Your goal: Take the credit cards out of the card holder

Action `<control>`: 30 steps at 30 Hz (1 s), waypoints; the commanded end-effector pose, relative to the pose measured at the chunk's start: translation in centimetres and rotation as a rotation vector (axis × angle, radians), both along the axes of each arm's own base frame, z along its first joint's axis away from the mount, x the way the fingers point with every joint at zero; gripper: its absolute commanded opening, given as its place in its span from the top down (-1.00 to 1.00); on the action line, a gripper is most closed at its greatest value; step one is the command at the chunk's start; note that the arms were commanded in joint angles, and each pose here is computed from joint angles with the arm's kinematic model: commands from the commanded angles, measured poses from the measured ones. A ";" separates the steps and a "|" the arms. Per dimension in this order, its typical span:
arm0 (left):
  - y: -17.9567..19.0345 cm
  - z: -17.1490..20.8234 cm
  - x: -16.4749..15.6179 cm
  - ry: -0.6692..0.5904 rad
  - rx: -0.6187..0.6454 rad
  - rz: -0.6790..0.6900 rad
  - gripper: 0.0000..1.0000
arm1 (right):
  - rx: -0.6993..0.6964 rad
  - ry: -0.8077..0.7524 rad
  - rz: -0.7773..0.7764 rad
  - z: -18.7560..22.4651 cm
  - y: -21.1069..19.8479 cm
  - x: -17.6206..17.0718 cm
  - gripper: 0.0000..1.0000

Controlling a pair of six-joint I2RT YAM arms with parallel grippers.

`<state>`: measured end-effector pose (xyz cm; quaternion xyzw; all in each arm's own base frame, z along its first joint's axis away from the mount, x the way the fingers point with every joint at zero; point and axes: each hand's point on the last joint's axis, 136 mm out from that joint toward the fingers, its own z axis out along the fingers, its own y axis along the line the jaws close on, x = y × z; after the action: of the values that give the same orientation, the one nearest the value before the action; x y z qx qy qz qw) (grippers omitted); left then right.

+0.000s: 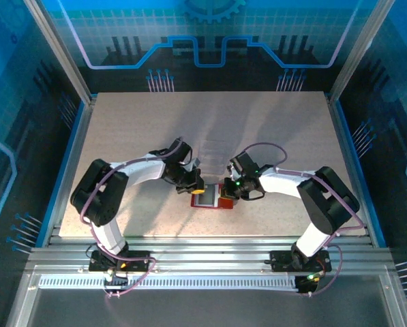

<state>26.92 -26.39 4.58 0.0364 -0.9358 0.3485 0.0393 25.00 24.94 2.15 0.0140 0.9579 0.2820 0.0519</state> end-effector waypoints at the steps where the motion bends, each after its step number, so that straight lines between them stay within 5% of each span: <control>1: -0.2 -1.1 -0.4 0.045 -0.011 -0.007 0.93 | 0.026 -0.009 -0.005 0.8 0.3 -0.2 1.00; 21: 1.0 -3.0 -0.9 0.059 0.047 -0.002 0.94 | 0.279 0.031 -0.010 2.7 4.3 0.0 0.50; 30: 1.0 -2.9 -0.9 0.057 0.042 -0.001 0.95 | 0.282 0.066 -0.011 1.5 4.8 0.2 0.47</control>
<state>26.80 -26.25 2.70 0.0422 -0.9368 0.3429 0.0545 25.64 28.92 3.74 0.0401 0.9145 0.4012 0.0336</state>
